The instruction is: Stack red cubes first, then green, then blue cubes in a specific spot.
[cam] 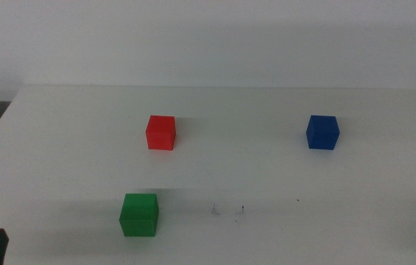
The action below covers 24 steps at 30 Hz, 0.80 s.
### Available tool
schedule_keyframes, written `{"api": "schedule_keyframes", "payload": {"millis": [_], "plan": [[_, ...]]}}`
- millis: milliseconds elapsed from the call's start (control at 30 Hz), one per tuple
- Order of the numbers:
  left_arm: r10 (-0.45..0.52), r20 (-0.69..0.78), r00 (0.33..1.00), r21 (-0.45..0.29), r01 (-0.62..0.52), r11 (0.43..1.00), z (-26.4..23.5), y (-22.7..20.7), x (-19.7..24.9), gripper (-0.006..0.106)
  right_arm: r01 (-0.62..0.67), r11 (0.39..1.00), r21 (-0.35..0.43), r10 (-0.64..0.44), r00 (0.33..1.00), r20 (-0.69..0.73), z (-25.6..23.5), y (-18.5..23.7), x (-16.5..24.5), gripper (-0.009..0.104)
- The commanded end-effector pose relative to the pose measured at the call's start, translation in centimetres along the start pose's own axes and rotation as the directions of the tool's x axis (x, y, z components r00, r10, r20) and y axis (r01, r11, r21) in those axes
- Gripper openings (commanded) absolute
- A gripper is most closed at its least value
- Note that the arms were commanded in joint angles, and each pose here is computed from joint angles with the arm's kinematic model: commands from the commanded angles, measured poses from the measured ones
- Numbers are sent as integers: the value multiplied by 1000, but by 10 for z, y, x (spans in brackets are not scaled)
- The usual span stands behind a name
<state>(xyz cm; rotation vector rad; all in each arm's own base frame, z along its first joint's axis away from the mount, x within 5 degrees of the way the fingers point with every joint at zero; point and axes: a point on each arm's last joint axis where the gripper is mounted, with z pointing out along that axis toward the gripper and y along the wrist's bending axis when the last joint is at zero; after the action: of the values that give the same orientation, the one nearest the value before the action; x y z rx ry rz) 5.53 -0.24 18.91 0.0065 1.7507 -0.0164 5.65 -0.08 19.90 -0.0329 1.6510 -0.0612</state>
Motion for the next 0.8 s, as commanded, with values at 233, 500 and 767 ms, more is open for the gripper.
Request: {"api": "schedule_keyframes", "payload": {"millis": [233,500,767], "plan": [[16,-375,927,62,8,998,27,-4,-122,94,14,1000,3,-14,1000,9,0,0,0,93],[-83,-740,667,73,202,977,114,-17,-197,94,14,1000,3,-14,1000,9,0,0,0,93],[12,-825,565,92,113,989,213,-78,-195,94,14,1000,3,-14,1000,9,0,0,0,93]]}}
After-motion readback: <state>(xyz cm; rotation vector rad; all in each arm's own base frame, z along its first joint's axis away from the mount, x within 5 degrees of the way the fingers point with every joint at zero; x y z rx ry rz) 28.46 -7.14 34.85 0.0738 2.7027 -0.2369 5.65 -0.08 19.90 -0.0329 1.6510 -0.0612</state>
